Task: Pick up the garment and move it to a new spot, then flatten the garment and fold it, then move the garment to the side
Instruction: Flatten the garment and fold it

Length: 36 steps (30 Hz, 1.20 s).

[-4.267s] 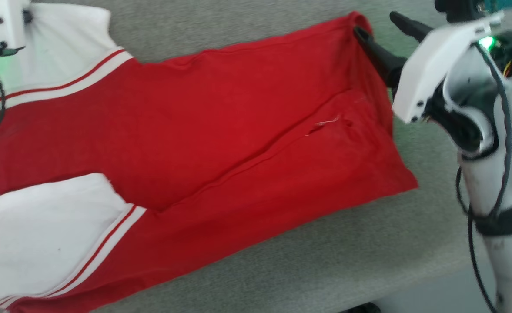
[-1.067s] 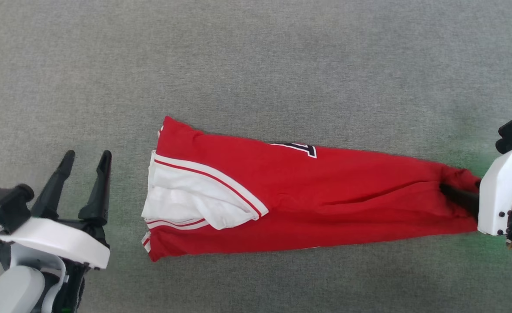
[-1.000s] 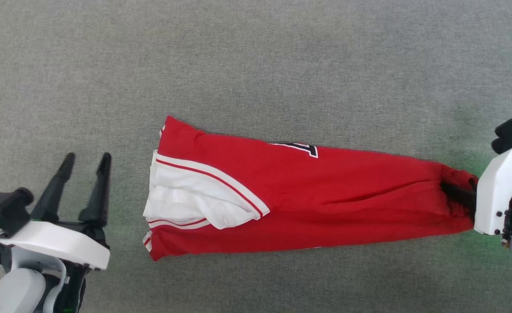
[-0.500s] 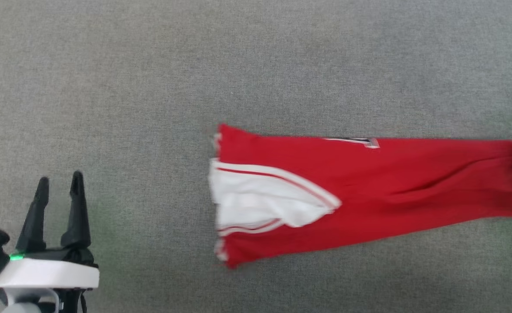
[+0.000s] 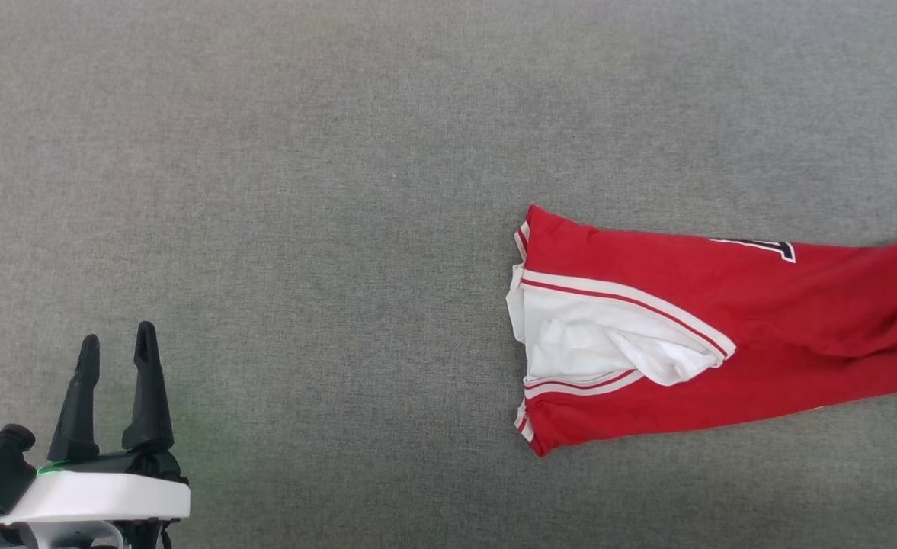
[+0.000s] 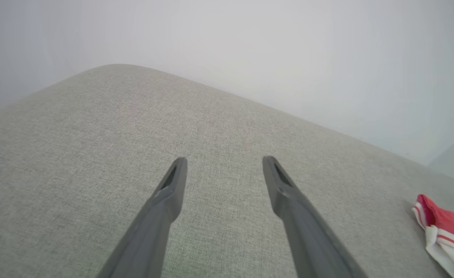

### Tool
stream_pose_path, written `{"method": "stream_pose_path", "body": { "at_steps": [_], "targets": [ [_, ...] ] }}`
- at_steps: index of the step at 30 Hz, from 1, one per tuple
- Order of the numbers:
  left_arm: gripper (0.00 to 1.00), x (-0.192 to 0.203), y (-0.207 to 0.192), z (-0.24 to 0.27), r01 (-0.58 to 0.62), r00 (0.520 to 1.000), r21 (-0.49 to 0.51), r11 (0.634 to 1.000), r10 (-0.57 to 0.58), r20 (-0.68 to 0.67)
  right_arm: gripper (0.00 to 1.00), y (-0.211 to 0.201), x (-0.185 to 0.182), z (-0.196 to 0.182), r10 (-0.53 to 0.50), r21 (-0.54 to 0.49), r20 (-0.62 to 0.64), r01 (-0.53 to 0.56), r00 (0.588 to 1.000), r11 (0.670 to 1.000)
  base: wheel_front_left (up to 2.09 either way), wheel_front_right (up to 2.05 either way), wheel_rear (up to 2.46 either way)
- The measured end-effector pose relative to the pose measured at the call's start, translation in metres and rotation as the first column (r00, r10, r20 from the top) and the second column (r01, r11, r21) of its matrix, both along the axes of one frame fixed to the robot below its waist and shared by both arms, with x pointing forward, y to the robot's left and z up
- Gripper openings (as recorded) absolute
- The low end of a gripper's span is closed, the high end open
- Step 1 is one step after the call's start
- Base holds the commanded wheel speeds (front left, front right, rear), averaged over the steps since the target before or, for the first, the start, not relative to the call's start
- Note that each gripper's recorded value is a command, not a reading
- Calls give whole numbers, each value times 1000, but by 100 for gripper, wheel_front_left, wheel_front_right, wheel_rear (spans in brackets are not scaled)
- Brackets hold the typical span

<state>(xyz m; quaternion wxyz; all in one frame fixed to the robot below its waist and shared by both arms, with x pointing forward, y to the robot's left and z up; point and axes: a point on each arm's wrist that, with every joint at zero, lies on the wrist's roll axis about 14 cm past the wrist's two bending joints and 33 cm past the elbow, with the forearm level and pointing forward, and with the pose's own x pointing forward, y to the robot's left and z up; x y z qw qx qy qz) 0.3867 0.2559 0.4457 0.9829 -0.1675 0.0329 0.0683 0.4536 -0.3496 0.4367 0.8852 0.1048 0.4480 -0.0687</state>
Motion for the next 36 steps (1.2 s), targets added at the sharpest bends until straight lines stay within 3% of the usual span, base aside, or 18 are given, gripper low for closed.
{"method": "stream_pose_path", "body": {
  "at_steps": [4,10,18,25,28,29,30,36],
  "targets": [
    [100,-2,-3,3,6,1000,-5,1000,-6,9,0,42,5,19,95,111,78,-104,992,988,0,0,0],
    [100,-5,-8,9,16,1000,-12,1000,-16,24,0,116,-2,44,295,187,171,-325,940,927,0,0,0],
    [100,-16,-9,14,5,999,-27,1000,-4,35,0,230,-19,50,558,243,233,-603,796,759,0,0,0],
    [100,-27,-2,19,-33,998,-39,999,35,46,0,297,-28,40,691,268,234,-729,684,630,0,0,0],
    [100,-30,0,19,-42,998,-38,998,43,44,0,307,-27,35,713,245,227,-748,663,617,0,0,0],
    [100,-32,0,19,-45,998,-39,998,47,42,34,310,-26,33,722,236,224,-755,654,611,0,0,0],
    [100,-33,1,19,-48,998,-40,998,50,43,98,313,-26,32,733,227,220,-765,643,603,0,0,0],
    [100,-35,5,26,-58,996,-39,998,60,64,100,319,-25,48,729,225,271,-777,629,587,0,0,0]
  ]
}}
